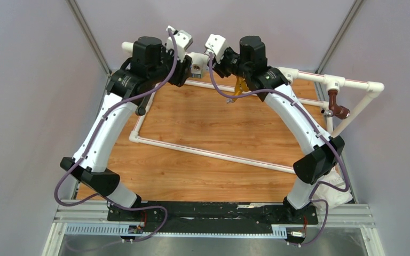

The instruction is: Install the water faucets

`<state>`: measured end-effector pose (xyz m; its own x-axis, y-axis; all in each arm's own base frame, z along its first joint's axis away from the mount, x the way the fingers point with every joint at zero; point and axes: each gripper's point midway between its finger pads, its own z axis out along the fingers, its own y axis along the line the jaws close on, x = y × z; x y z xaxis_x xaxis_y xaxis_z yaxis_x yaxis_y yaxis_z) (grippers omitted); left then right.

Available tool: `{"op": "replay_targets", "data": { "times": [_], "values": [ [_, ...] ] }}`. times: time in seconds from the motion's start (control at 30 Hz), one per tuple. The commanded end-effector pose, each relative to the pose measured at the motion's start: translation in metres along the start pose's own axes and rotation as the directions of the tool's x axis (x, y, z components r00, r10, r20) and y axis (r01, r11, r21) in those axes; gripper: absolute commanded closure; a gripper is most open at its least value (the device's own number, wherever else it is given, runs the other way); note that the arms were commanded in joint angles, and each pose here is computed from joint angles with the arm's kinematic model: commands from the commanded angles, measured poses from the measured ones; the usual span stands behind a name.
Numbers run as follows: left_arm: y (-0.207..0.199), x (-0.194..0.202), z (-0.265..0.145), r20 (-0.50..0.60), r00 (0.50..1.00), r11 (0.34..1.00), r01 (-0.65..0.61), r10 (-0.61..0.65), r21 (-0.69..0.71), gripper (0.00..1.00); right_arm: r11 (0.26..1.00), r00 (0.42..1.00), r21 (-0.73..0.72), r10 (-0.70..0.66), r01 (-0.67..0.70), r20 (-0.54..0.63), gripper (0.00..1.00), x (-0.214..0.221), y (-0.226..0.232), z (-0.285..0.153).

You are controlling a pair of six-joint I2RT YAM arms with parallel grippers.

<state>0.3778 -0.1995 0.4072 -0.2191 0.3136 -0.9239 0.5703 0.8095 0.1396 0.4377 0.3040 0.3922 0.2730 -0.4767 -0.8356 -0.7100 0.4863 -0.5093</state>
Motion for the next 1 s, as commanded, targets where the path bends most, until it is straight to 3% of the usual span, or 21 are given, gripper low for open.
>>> {"op": "replay_targets", "data": {
  "times": [0.0, 0.13, 0.37, 0.57, 0.73, 0.97],
  "values": [
    [-0.031, -0.015, -0.003, 0.044, 0.998, 0.991, 0.039, -0.045, 0.128, 0.43, 0.969, 0.988, -0.198, 0.133, -0.146, -0.074, 1.00, 0.016, 0.067, 0.008],
    [-0.038, -0.029, -0.011, 0.084, 0.991, 0.983, 0.094, -0.108, 0.156, 0.37, 0.969, 0.988, -0.196, 0.135, -0.148, -0.075, 1.00, 0.017, 0.066, 0.008],
    [0.009, -0.047, -0.057, 0.198, 0.945, 0.958, 0.278, -0.260, -0.069, 0.23, 0.968, 0.988, -0.200, 0.136, -0.149, -0.076, 1.00, 0.018, 0.067, 0.009],
    [0.063, -0.015, -0.090, 0.286, 0.813, 0.826, 0.553, -0.508, -0.105, 0.22, 0.969, 0.988, -0.198, 0.137, -0.149, -0.072, 1.00, 0.016, 0.067, 0.007],
    [0.067, 0.007, -0.102, 0.306, 0.730, 0.766, 0.643, -0.611, -0.006, 0.22, 0.969, 0.988, -0.198, 0.136, -0.148, -0.075, 1.00, 0.018, 0.067, 0.008],
    [0.032, 0.013, -0.098, 0.242, 0.657, 0.700, 0.684, -0.714, 0.207, 0.23, 0.968, 0.988, -0.199, 0.137, -0.150, -0.077, 1.00, 0.018, 0.067, 0.008]
  ]
}}
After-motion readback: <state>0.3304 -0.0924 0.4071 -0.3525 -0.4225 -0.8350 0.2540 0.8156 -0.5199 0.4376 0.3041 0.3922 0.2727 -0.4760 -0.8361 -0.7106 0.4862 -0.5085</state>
